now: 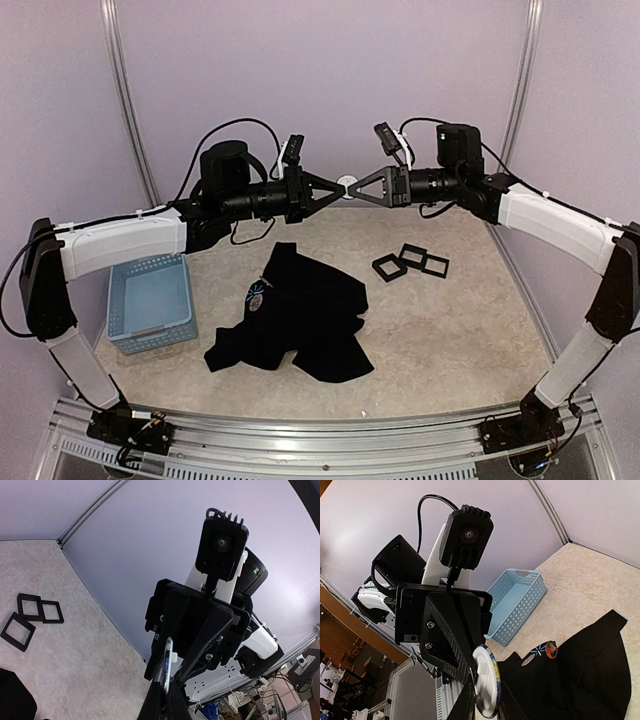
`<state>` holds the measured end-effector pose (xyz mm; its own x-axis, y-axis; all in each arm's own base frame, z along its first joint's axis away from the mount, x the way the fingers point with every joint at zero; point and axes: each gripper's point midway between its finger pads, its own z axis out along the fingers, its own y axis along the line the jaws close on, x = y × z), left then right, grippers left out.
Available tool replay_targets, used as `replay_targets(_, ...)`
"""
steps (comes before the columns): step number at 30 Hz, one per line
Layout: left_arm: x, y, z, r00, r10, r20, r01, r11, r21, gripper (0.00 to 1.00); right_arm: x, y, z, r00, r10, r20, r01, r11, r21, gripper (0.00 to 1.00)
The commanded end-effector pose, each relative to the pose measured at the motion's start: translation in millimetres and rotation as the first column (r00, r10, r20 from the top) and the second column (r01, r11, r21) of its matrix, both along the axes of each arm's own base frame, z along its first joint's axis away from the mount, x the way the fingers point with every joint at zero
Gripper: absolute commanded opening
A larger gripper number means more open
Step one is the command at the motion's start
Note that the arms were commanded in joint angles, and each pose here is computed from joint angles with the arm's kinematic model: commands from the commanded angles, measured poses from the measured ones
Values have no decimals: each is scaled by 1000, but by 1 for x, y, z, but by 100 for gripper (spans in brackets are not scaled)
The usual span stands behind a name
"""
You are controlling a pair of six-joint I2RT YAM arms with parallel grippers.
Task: Remove the brooch from the garment
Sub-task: Close the brooch at the center of the board.
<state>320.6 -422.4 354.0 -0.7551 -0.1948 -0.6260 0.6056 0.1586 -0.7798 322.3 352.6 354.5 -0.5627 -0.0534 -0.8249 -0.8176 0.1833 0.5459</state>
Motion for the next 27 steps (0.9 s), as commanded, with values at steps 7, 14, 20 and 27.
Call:
replay_targets(7, -7, -7, 10, 998, -51, 31, 51, 999, -13, 0, 7, 9, -6, 999, 4, -47, -3, 1000, 2, 9)
replay_targets(14, -8, -9, 11, 998, -56, 37, 56, 998, -13, 0, 11, 10, -12, 997, -5, -74, 4, 1000, -14, 7)
replay_targets(20, -9, -11, 12, 997, -61, 44, 62, 998, -14, 0, 20, 10, -25, 992, -47, -113, 39, 997, -70, 2)
replay_targets(27, -9, -12, 12, 997, -64, 44, 65, 998, -12, 0, 28, 8, -34, 987, -94, -132, 81, 992, -101, 1)
